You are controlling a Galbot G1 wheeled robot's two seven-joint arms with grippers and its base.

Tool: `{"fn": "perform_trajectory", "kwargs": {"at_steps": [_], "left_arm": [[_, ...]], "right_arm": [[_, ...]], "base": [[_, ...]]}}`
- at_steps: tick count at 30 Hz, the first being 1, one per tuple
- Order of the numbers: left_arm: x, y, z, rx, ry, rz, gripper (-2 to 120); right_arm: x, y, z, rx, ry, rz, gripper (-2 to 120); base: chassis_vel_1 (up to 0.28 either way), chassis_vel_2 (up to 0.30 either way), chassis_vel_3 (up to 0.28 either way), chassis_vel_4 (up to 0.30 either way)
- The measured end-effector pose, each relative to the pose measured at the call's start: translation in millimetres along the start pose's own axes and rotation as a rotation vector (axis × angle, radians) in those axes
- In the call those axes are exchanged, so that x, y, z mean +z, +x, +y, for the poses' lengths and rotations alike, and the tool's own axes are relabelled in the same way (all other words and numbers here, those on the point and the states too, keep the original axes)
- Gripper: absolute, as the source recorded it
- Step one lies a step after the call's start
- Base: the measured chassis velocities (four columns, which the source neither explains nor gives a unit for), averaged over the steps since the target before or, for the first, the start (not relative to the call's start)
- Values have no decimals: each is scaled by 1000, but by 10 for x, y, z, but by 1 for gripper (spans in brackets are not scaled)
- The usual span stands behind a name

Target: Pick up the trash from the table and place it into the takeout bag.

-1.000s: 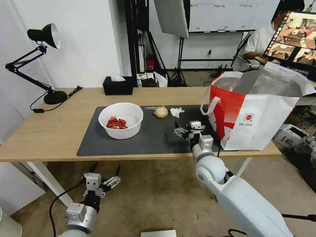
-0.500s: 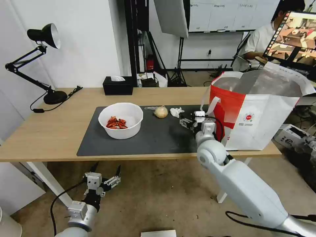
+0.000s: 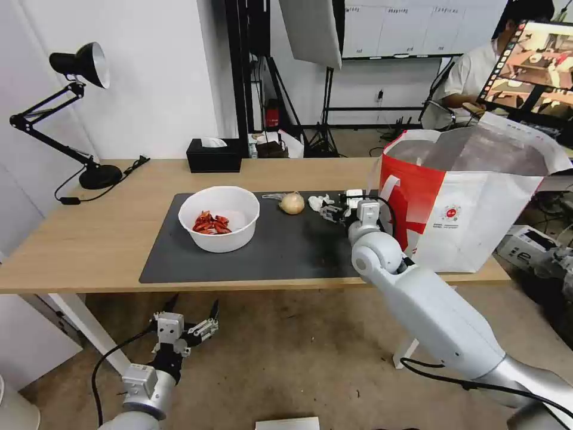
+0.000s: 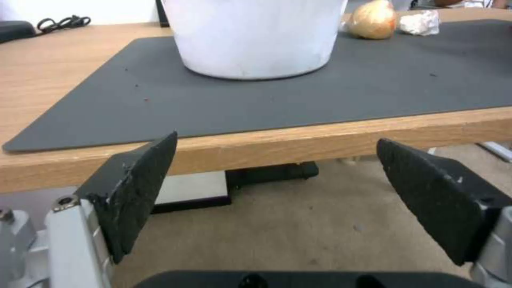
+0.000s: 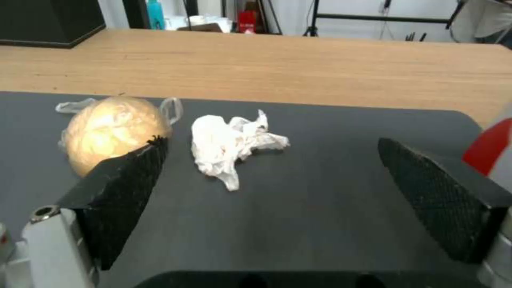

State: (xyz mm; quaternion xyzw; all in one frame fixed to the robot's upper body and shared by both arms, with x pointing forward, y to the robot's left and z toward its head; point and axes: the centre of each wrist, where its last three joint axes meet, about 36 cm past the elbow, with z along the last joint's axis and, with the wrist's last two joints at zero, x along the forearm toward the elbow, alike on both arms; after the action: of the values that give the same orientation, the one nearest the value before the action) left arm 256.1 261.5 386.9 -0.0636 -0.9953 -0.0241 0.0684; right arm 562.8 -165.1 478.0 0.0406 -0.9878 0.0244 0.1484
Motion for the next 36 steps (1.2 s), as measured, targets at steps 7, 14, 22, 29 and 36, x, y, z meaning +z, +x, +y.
{"fn": "perform_trajectory", "kwargs": {"at_steps": [7,14,22,29,36], "left_arm": [[-12,-16,12,0,2,-4,100],[-22,-41,20,-1,6,-10,100],[-24,-55,49,-2,17,-11,100],[-28,-58,56,8,20,-12,100],[-30,-58,61,10,17,-12,100]], "right_arm": [[-70,-151,37,-5,-1,16,100],[-185,-420,90,22,10,51,100],[-218,-652,72,60,8,91,100],[-255,-807,46,65,16,137,100],[-327,-917,10,46,18,147,100]], "base": [[0,0,0,0],[0,0,0,0],[0,0,0,0],[0,0,0,0],[0,0,0,0]]}}
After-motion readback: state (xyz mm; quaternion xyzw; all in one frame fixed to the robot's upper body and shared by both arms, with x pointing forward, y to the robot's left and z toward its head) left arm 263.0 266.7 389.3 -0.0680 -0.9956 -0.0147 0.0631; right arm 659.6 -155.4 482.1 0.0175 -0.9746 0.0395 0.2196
